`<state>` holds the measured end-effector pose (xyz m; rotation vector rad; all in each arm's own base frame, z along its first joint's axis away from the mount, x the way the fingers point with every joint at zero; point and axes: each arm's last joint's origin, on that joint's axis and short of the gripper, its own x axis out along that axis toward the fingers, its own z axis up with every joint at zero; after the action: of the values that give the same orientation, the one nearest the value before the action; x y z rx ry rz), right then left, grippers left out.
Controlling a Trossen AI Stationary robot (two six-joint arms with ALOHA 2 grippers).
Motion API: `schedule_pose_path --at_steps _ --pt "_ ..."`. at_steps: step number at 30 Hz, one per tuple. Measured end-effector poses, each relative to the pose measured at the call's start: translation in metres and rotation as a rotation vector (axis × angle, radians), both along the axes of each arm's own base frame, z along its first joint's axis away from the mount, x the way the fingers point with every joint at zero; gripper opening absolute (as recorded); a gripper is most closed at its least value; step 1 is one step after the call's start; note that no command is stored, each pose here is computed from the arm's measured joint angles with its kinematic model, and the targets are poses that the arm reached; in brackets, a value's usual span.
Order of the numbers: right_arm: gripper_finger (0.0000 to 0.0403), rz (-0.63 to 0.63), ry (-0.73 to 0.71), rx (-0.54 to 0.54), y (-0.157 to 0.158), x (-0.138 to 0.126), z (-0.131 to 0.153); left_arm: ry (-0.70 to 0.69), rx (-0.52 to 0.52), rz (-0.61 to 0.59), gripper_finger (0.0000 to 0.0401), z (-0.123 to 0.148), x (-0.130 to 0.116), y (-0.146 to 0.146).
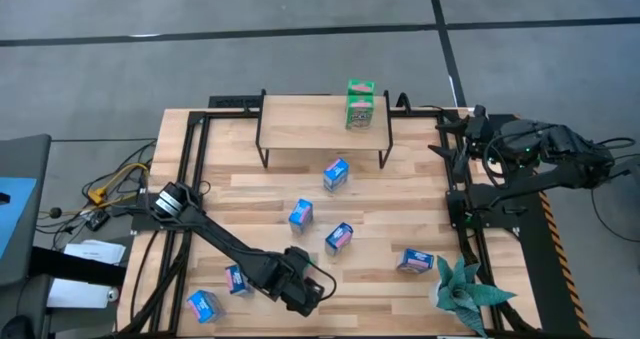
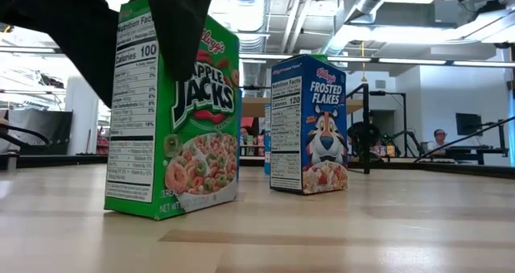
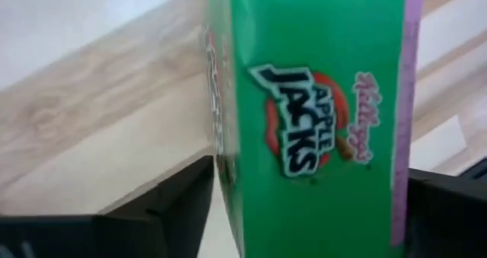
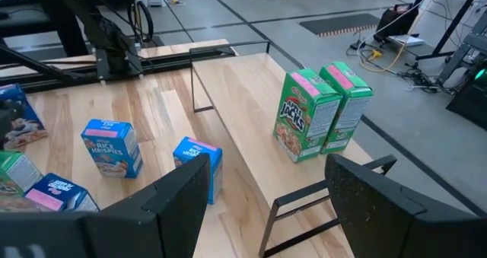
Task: Stack cereal on shelf
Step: Put the green cereal box aligned with the other green cereal boxes on the shelf
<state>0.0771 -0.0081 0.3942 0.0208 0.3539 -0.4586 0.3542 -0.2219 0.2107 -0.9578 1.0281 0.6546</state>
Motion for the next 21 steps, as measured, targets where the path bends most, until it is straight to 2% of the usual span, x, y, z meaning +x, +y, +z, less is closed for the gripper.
schedule_pose_path --at_steps 8,15,21 --pt "0.0286 -0.001 -0.002 0.004 0.000 0.000 0.000 -0.004 0.038 -0.015 0.0176 0.000 0.000 0.001" --pt "0.0286 -0.002 -0.002 0.004 0.000 0.000 0.000 0.032 -0.011 -0.081 0.0170 0.003 0.000 0.000" --pt "0.0286 -0.003 -0.002 0.003 0.000 0.000 0.000 0.022 -0.004 -0.166 0.0170 0.023 0.006 0.003"
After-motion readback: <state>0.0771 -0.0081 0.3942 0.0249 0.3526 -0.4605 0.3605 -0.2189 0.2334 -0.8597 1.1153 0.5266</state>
